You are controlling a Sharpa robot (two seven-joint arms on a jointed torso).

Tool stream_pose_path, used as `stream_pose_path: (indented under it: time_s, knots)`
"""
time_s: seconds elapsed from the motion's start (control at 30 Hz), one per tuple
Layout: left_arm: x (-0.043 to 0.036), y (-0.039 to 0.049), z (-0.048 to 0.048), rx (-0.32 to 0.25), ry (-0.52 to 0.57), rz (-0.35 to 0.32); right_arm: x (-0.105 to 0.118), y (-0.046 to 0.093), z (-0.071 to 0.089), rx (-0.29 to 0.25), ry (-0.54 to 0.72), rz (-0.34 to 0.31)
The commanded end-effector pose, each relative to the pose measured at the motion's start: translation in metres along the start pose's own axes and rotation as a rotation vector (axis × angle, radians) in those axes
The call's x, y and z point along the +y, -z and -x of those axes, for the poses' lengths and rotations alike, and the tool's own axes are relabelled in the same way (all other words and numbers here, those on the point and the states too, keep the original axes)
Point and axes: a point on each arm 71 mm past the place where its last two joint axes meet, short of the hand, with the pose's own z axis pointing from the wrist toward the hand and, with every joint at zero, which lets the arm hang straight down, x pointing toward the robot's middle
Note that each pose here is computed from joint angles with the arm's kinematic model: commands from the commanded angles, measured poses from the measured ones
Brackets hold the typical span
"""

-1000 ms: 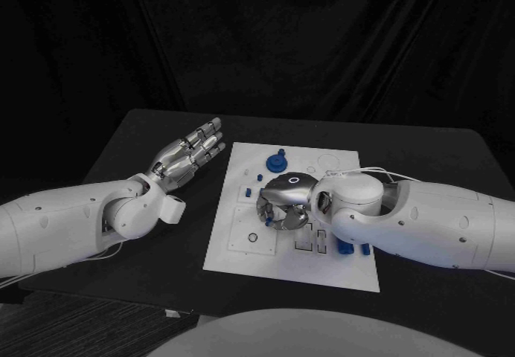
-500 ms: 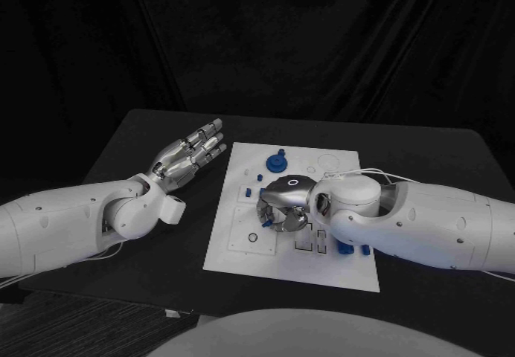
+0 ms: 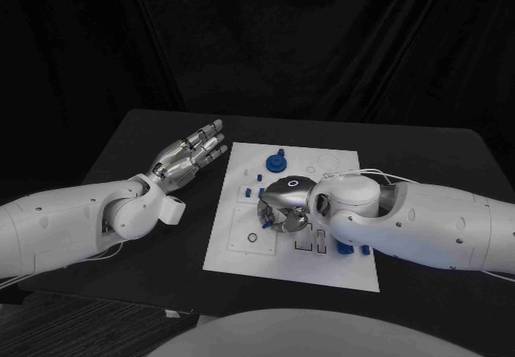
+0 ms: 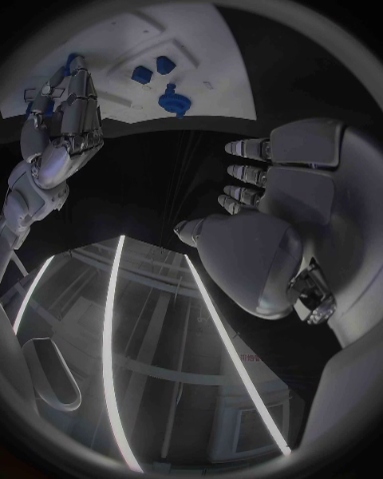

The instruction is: Assemble the parts on the task board

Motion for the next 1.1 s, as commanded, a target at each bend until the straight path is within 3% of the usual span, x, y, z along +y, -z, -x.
stream_pose_path:
  time_s: [0.03, 0.37, 0.73, 0.97, 1.1]
  knots:
    - [-0.0027, -0.0004, -0.0019, 0.014, 0.012, -0.046, 0.0006, 0.001, 0.0013, -0.036, -0.003, 0.01]
    - [-0.0023, -0.0004, -0.0016, 0.015, 0.013, -0.043, -0.0002, 0.0034, 0.0047, -0.092, -0.007, 0.024]
    - [-0.0007, -0.0002, -0.0012, 0.017, 0.016, -0.034, -0.0012, 0.0065, 0.0062, -0.117, -0.01, 0.015]
    - [0.0009, 0.0002, -0.0011, 0.02, 0.019, -0.025, 0.0012, 0.0077, 0.0061, -0.107, 0.057, -0.008]
    - [0.0016, 0.0002, -0.0011, 0.021, 0.021, -0.022, 0.004, 0.0073, 0.007, -0.075, 0.119, -0.024]
